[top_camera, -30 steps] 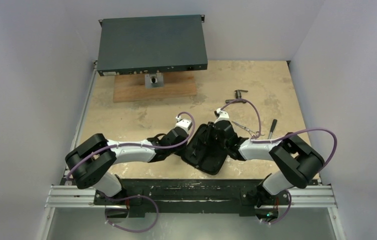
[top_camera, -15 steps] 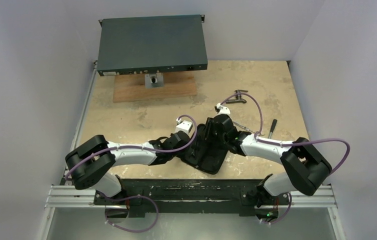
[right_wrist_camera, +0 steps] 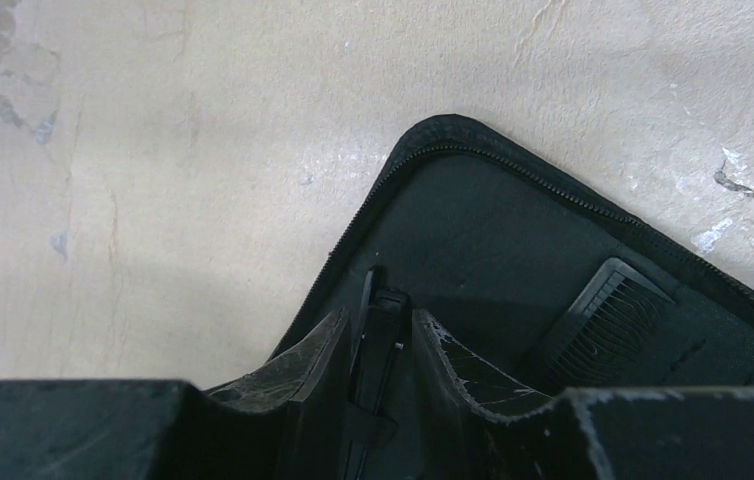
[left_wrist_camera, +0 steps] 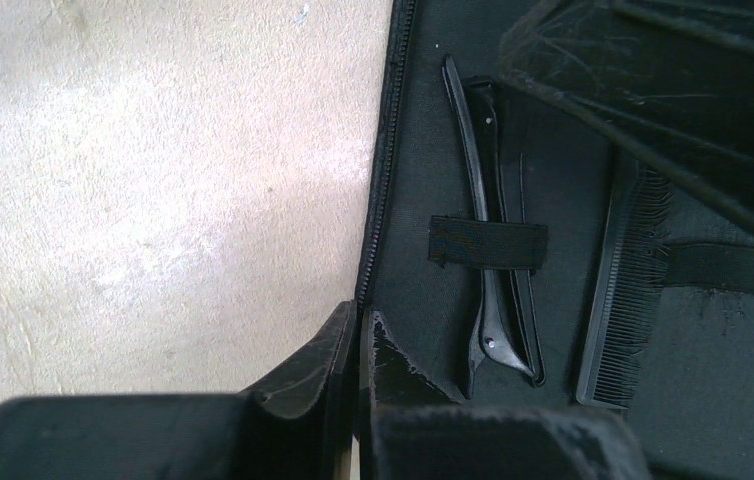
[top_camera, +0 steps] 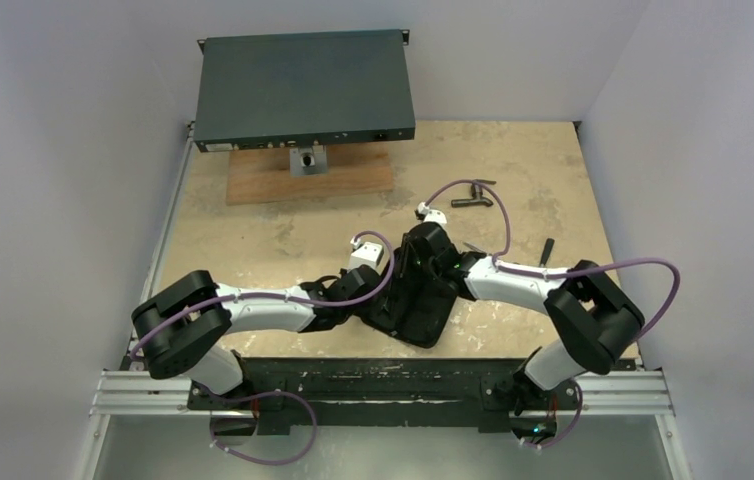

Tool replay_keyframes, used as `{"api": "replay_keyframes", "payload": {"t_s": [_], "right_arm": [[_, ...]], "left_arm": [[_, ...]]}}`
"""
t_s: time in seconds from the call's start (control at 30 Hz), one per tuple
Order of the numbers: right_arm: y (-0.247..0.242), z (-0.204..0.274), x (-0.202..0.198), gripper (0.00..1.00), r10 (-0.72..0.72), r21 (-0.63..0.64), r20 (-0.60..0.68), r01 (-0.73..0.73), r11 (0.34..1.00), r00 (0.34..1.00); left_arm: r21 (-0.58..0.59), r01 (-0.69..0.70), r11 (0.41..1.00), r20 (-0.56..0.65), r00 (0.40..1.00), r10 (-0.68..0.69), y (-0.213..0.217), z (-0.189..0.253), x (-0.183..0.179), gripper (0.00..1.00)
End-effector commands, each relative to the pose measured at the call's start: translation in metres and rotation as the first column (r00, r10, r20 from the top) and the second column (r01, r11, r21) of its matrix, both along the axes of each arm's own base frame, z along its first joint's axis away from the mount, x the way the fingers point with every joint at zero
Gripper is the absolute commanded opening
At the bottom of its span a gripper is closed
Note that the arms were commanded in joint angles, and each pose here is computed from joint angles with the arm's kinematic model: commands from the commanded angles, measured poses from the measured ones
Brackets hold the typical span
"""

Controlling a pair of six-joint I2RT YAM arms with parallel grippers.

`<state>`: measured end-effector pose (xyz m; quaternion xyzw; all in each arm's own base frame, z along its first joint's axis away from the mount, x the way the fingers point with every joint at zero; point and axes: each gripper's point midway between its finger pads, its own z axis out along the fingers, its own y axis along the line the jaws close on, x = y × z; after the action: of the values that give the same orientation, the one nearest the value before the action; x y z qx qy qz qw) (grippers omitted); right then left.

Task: Sort the hair-cutting tools
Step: Place the haircut tool in the hairdressing tool bag.

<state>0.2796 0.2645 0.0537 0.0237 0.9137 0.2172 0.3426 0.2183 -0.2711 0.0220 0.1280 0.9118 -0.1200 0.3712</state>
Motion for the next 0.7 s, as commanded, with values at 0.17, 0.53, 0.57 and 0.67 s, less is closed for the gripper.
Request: {"api": "replay_keyframes", "payload": {"t_s": [0.17,0.53,0.57,0.67], "right_arm": [[0.002,0.008,0.012,0.32,-0.035,-0.098,0.003,0.036,0.995,0.999],[0.006,-0.008,0.007,0.28,-0.022,-0.124,-0.048,0.016,0.992,0.999],[0.006,-0.010,0.006,0.27,-0.022,-0.125,-0.052,0.015,0.992,0.998],[0.006,-0.013,0.004,0.21,-0.024,-0.120,-0.057,0.017,0.993,0.998]], "left_arm": [[0.013,-0.037,0.999,0.002,0.999,0.037,0.003,0.002,0.001,0.00],[0.011,-0.042,0.999,0.003,0.999,0.042,0.005,0.001,0.001,0.00],[0.012,-0.044,0.999,0.003,0.999,0.044,0.005,0.001,0.001,0.00],[0.011,-0.047,0.999,0.003,0.999,0.046,0.006,0.001,0.001,0.00]]}}
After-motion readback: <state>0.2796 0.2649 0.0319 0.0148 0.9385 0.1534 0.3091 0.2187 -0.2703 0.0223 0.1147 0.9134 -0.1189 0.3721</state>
